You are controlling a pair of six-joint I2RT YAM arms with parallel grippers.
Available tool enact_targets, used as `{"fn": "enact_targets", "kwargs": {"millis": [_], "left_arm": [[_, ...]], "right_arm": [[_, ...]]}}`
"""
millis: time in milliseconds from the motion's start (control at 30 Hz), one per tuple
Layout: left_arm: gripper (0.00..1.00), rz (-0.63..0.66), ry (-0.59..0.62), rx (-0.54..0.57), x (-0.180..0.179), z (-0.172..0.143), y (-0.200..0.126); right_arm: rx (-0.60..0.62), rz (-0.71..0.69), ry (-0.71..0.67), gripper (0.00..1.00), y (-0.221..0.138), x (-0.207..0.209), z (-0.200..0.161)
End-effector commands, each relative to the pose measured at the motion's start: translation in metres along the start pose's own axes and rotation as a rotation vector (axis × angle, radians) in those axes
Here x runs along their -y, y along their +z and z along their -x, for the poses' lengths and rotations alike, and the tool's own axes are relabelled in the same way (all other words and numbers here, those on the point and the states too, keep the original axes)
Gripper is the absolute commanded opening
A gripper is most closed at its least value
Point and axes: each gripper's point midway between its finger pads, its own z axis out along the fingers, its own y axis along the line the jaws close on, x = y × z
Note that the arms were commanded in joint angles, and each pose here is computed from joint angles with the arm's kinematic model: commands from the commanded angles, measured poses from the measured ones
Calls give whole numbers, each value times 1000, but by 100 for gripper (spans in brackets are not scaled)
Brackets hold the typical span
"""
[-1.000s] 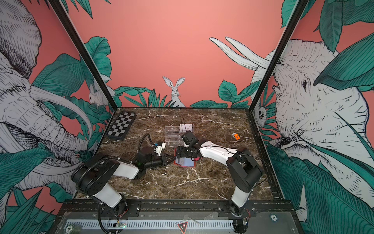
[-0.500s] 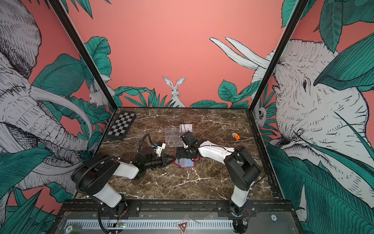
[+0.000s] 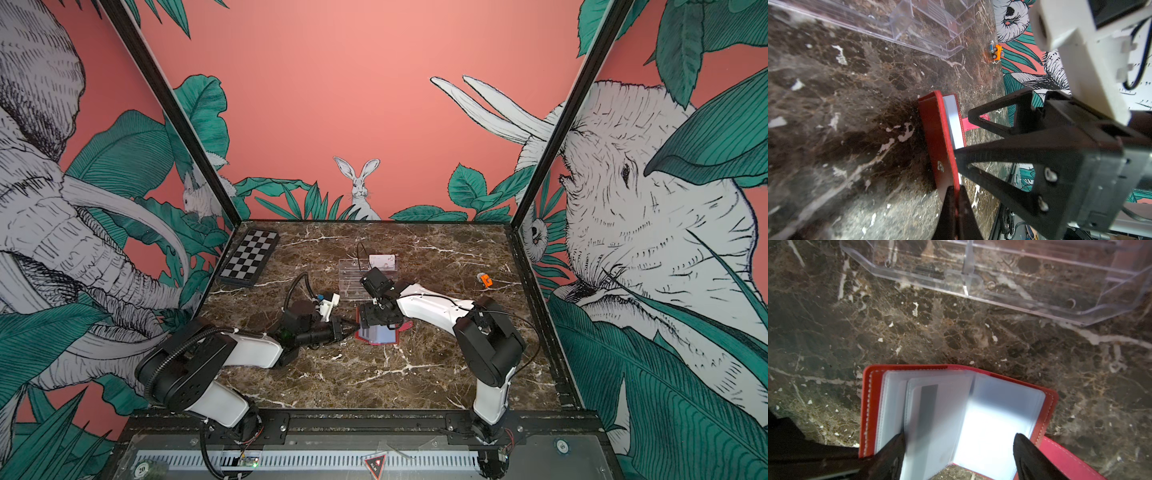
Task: Take the credit cards out of the card holder
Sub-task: Flip over the card slot in the card holder.
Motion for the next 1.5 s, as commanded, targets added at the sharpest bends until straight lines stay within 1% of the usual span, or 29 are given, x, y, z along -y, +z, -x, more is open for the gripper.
{"fn": "enact_targets", "kwargs": {"millis": [0,367,567,700,733,767,800,833,900,933,967,1067,1200,1300,1400,1433,1467], "left_arm": [[0,-60,76,50,25,17,-2],[0,-25,58,35,13,9,-2],[0,7,66,17,7,5,-4],[0,44,76,2,2,0,-7],[0,57,77,-2,0,-1,-8],[0,63,79,-6,0,-2,-10],[0,71,80,-9,-1,-3,-11],[8,87,76,-11,-4,-4,-13],[36,122,74,-5,-11,-6,-17],[48,146,73,2,-14,-7,-20],[56,174,74,11,-18,-6,-23],[68,231,87,32,-21,-3,-33],[76,275,121,68,-7,9,-48],[81,282,154,104,12,21,-61],[89,279,192,154,34,38,-72],[93,276,195,171,40,43,-75],[95,259,204,184,48,47,-76]], "right_arm": [[-18,-94,-33,79,-6,15,-4],[5,-123,-30,79,-20,27,-4],[16,-143,2,79,-29,45,-6],[54,-133,39,82,-42,61,-5],[57,-124,51,84,-41,66,-6],[102,-90,65,86,-53,66,-1],[123,-67,77,88,-56,68,0],[143,-44,94,91,-59,71,1],[185,0,127,98,-66,76,4],[203,21,140,98,-70,78,4],[225,40,156,98,-74,81,6],[283,61,191,98,-84,92,6],[338,67,208,98,-98,104,4],[390,49,207,98,-111,113,2],[451,29,240,98,-125,126,2],[476,42,250,96,-130,128,3],[498,58,259,95,-133,129,3]]}}
